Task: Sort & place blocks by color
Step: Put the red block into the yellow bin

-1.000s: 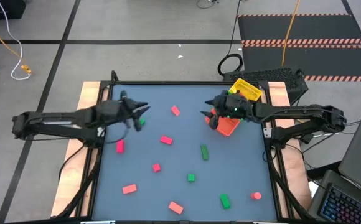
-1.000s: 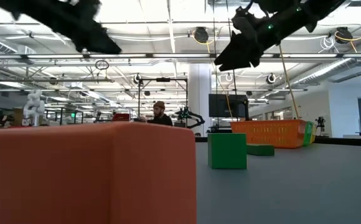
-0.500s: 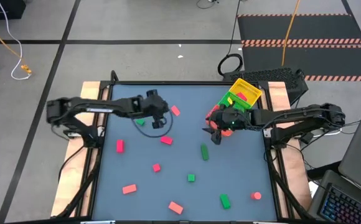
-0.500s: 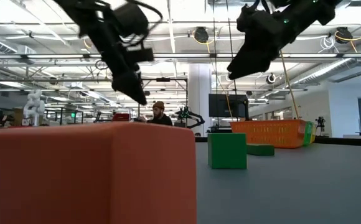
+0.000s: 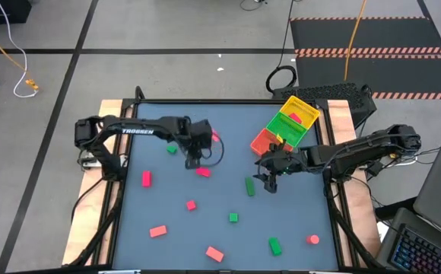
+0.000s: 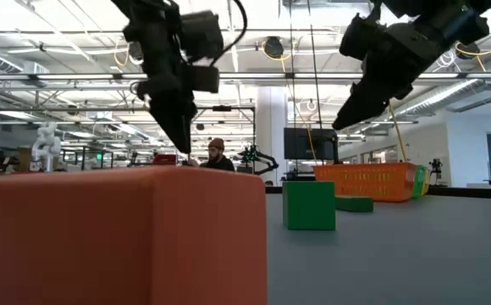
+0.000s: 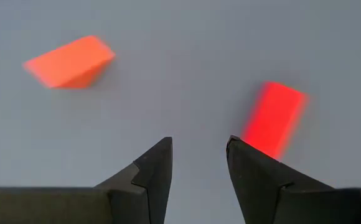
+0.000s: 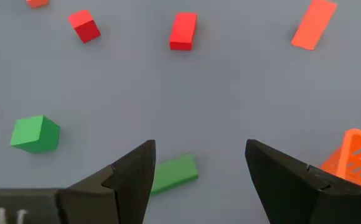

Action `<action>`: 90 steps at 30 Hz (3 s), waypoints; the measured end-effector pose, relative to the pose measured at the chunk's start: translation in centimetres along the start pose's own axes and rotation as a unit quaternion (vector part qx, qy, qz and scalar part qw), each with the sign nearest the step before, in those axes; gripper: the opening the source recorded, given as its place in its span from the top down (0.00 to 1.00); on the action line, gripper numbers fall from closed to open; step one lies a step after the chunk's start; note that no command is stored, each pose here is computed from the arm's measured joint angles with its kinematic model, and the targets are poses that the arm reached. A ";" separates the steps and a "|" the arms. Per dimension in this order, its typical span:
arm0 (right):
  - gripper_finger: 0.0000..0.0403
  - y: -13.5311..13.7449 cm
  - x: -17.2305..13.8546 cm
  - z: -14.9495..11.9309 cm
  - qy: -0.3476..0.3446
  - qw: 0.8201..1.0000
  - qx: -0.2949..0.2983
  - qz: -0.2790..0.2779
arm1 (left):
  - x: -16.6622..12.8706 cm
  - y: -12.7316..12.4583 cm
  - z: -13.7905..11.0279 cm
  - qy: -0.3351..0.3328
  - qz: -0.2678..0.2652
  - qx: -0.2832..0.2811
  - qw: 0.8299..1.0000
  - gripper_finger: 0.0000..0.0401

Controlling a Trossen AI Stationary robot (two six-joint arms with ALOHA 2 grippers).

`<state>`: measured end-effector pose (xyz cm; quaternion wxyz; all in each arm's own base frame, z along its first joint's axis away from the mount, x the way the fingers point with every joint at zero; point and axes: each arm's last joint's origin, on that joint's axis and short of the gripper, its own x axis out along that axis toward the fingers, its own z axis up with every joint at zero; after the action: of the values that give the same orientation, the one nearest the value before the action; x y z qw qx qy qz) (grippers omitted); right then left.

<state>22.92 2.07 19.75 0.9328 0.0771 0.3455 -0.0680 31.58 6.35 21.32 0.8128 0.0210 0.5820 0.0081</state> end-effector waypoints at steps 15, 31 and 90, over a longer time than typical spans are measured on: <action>0.40 0.5 0.1 0.7 -0.076 0.997 0.001 0.025 | 5.8 -5.2 0.1 0.080 -0.001 0.067 0.995 0.61; 0.40 0.7 0.1 0.8 -0.083 0.996 -0.001 0.029 | 7.2 -5.0 0.4 0.067 -0.038 0.062 0.995 0.61; 0.40 0.6 0.1 0.9 -0.091 0.996 0.001 0.014 | 7.4 -7.0 -0.5 -0.101 -0.016 0.015 0.995 0.68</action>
<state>23.66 2.45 20.48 0.9610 0.0768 0.2583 -0.0617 33.42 -0.38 13.81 0.8672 0.0249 0.4971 -0.0160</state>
